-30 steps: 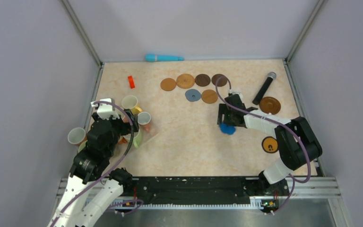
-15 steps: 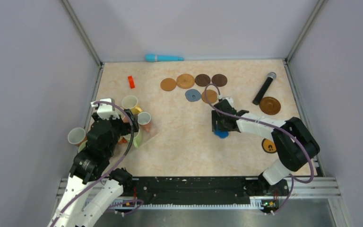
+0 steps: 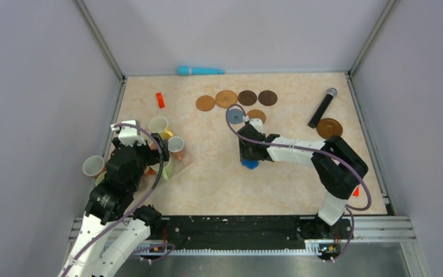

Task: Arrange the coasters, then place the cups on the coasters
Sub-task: Move the coaster to the center of the board.

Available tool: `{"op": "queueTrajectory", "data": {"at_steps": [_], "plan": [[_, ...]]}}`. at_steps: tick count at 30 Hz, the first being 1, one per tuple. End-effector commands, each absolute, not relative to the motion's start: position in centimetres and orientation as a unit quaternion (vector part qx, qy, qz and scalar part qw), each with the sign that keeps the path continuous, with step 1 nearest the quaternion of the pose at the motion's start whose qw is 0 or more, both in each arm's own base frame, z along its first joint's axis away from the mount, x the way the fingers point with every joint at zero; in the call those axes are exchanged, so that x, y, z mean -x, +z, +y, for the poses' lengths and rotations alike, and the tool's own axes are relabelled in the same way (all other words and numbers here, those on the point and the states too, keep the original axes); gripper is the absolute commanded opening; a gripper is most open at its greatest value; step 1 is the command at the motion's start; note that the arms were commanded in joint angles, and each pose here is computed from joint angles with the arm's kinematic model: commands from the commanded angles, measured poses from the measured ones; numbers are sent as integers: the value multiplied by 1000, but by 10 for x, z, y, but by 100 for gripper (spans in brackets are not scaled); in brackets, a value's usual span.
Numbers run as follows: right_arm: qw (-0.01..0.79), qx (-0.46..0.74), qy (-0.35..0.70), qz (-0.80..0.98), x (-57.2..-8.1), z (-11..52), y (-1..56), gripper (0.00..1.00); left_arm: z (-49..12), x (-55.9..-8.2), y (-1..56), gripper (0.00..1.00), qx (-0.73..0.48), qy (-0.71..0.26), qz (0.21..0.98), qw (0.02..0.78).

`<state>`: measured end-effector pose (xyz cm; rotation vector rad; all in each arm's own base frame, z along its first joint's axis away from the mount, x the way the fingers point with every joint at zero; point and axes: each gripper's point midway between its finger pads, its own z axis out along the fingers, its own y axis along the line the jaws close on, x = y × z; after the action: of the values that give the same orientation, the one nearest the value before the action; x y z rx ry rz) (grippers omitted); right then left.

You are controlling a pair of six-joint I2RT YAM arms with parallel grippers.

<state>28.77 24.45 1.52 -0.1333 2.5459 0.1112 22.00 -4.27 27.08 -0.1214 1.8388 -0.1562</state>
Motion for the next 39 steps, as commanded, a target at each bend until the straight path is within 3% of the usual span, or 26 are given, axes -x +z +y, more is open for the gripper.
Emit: {"op": "queueTrajectory", "data": {"at_steps": [1,20,28,33,39], "plan": [[162,77,8,984,-233,240,-51,56,-43,-222,281,94,61,-75,779,620],[254,142,22,957,-336,334,-38,55,-41,-223,279,94,64,-69,781,618],[302,226,59,924,-316,313,28,67,-41,-223,280,94,63,-70,780,619],[302,289,124,900,-278,303,50,90,-41,-222,281,94,64,-72,778,621],[296,298,132,898,-255,283,50,93,-42,-222,280,94,63,-73,779,619]]}}
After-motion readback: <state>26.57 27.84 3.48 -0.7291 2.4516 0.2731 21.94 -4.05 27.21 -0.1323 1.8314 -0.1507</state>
